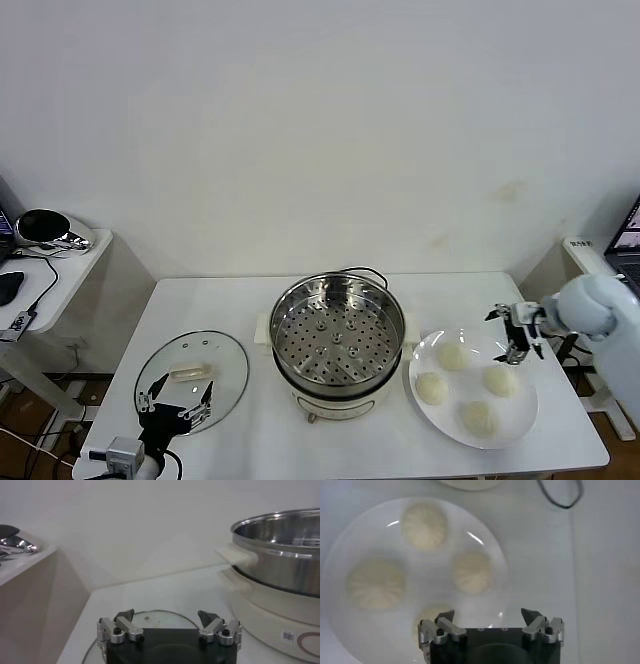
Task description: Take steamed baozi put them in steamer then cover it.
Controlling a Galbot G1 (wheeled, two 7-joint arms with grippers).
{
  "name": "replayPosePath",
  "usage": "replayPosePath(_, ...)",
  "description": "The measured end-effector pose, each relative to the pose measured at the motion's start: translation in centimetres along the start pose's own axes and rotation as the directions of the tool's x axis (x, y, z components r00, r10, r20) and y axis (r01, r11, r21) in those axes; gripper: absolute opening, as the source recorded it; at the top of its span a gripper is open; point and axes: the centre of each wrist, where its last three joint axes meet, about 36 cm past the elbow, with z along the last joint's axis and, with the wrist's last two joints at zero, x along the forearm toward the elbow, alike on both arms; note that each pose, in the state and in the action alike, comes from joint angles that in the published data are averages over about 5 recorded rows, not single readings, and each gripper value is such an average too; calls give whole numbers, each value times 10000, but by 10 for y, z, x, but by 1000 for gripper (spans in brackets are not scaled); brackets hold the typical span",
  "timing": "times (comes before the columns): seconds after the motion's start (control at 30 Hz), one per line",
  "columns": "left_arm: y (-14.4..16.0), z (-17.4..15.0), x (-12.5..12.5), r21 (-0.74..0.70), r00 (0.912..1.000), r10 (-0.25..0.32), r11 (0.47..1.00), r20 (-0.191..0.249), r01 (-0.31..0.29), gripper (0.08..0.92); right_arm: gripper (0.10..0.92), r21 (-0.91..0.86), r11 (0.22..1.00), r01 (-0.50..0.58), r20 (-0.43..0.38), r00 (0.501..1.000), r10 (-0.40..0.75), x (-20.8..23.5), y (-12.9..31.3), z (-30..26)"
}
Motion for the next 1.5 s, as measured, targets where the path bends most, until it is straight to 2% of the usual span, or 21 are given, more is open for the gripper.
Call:
replayPosePath(0.47,-1,1,2,-49,10000,-3,10000,-87,3,823,823,115,9987,506,43,9987,-506,-46,-12,-28)
replayPosePath(1.13,-2,8,0,-93,9995,-52,9999,-317,49,823,817,-87,9988,488,-43,9988,-488,-71,-12,-38)
replayPosePath(1.5,-4,10,0,-63,9993,-50,10000,-375,48,823,637,-262,9987,444,-33,9990,-445,-73,-11,-38)
